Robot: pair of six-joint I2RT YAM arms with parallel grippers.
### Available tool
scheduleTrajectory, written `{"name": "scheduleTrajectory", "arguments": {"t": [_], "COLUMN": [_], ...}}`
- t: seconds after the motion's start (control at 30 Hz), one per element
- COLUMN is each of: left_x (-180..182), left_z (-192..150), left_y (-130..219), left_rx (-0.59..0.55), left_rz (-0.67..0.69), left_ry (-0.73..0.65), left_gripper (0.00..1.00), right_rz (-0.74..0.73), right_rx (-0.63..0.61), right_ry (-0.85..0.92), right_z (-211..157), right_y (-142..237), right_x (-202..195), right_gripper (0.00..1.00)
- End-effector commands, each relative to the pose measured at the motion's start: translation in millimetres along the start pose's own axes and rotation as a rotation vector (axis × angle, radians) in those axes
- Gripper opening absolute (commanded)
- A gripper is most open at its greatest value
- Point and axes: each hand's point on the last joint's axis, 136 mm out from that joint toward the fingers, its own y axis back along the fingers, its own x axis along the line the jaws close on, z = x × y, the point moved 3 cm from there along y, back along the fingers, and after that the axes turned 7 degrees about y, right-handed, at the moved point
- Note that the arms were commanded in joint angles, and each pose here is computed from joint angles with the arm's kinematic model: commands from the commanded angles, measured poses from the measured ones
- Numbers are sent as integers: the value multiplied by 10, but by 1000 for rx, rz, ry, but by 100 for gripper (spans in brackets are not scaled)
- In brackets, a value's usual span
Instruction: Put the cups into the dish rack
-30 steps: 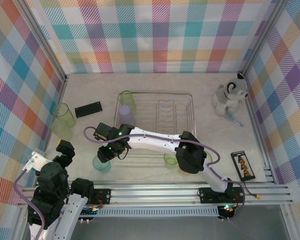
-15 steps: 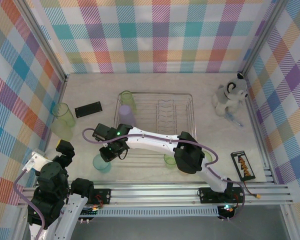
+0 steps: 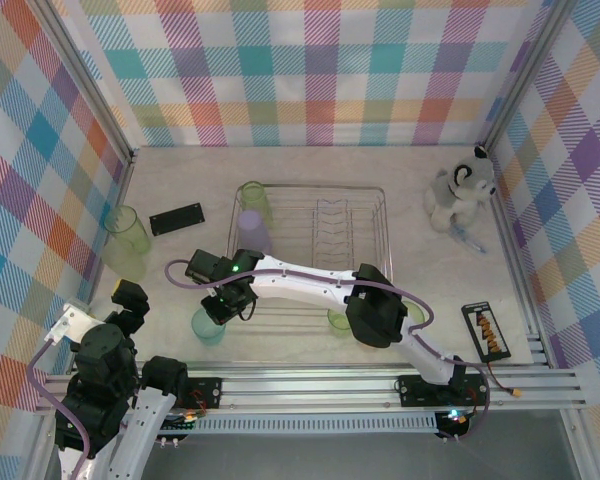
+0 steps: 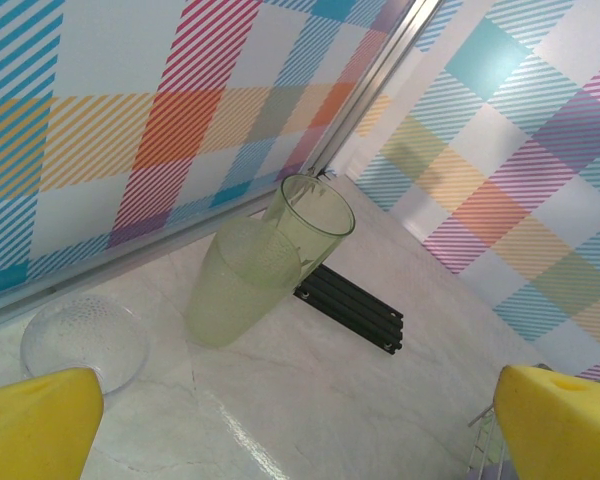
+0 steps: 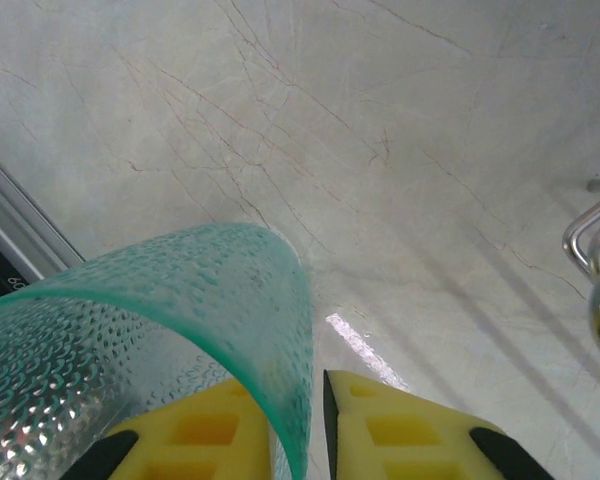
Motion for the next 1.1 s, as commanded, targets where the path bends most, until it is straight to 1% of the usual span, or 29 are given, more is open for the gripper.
{"name": "scheduleTrajectory", "arguments": {"t": [0.0,0.2,0.33,0.43,0.6,0.7,0.9,1.07], "left_x": [55,49,29,-14,-217,-441,-1111,-1757], "left_z": [30,41,48,34,-27,-77,-225,-477], "left_y": [29,41,53,57,47,33,17,115], "left_rx": [-21,-20,-14,2,63,130,338,582], "left_rz": [16,11,-2,-28,-129,-213,-434,-722], "left_ry": [-15,-16,-12,-11,-2,-6,-85,-141], "left_gripper": [100,100,100,100,100,100,100,100], "right_rz": [-12,7,41,73,143,209,349,337], "right_rx": [2,-27,-67,-97,-187,-257,-415,-495], "right_ry": [24,33,57,76,68,27,-167,-319], "right_z": [19,60,94,103,92,45,-166,-495], "right_y": [46,285,592,848,1288,1554,2016,2369], "right_x": [31,91,159,184,109,-49,-595,-1090], "right_gripper": [19,8,0,0,0,0,0,0]}}
